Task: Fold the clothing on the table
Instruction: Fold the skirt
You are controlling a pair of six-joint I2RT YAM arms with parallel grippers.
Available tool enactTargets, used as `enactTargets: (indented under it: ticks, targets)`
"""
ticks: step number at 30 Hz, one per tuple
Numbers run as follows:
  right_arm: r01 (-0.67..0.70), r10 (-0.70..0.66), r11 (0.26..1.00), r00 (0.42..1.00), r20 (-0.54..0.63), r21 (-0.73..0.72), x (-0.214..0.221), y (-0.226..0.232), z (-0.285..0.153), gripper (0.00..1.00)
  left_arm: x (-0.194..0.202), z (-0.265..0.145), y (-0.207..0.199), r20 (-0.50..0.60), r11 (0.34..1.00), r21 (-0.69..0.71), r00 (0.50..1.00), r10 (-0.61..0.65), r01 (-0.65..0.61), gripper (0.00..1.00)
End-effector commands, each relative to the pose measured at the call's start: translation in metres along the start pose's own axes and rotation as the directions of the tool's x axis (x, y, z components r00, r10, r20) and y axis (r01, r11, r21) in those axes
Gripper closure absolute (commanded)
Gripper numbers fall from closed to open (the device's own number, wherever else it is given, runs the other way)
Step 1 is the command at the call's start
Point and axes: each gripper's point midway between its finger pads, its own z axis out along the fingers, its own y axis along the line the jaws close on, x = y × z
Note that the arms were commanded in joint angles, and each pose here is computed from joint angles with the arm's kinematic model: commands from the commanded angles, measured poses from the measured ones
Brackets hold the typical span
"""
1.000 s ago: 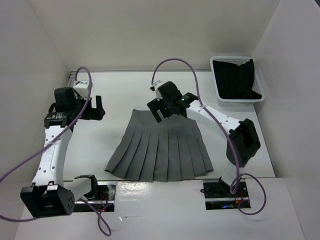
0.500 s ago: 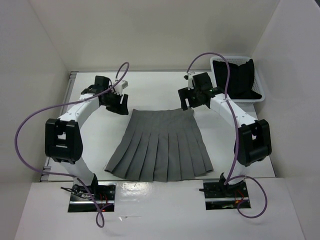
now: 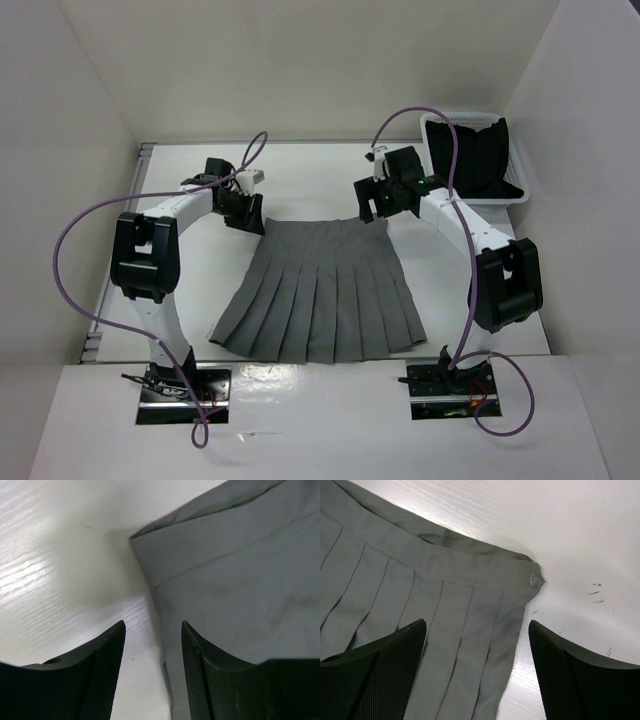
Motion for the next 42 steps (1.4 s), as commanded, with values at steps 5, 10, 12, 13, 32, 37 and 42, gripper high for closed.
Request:
enactTargets:
  ticks: [5,10,12,13,32,37,42]
  targets:
    - [0.019,-0.018,1.000,0.999,0.045,-0.016,-0.008,0.001,0.000,0.13,-0.035,0.006,-0.022,0.084,1.000,0.025,0.996,0.011,-0.013,0.44]
    - [0.019,-0.018,1.000,0.999,0.045,-0.016,-0.004,0.001,-0.003,0.13,-0.039,0.015,-0.021,0.077,1.000,0.021,0.997,0.007,-0.009,0.45]
    - [0.019,-0.018,1.000,0.999,0.045,-0.016,-0.004,0.001,-0.003,0.13,-0.041,0.018,-0.020,0.076,1.000,0.022,0.997,-0.002,0.000,0.45]
    - [0.019,-0.018,1.000,0.999,0.045,-0.016,-0.004,0.001,-0.003,0.13,-0.039,0.021,-0.019,0.068,1.000,0.023,0.998,-0.006,0.005,0.45]
    - [0.012,-0.011,1.000,0.999,0.044,-0.010,0.000,-0.003,-0.003,0.13,-0.038,0.047,0.000,0.038,1.000,-0.010,0.999,-0.011,0.011,0.62]
    - [0.021,-0.020,1.000,0.999,0.044,-0.010,0.001,-0.003,-0.002,0.13,-0.029,0.046,-0.003,0.019,1.000,0.002,1.000,-0.011,0.011,0.67]
    - [-0.017,0.017,1.000,1.000,0.024,0.005,0.008,-0.021,0.004,0.13,-0.021,0.043,-0.003,0.007,1.000,-0.007,1.000,-0.007,0.007,0.77]
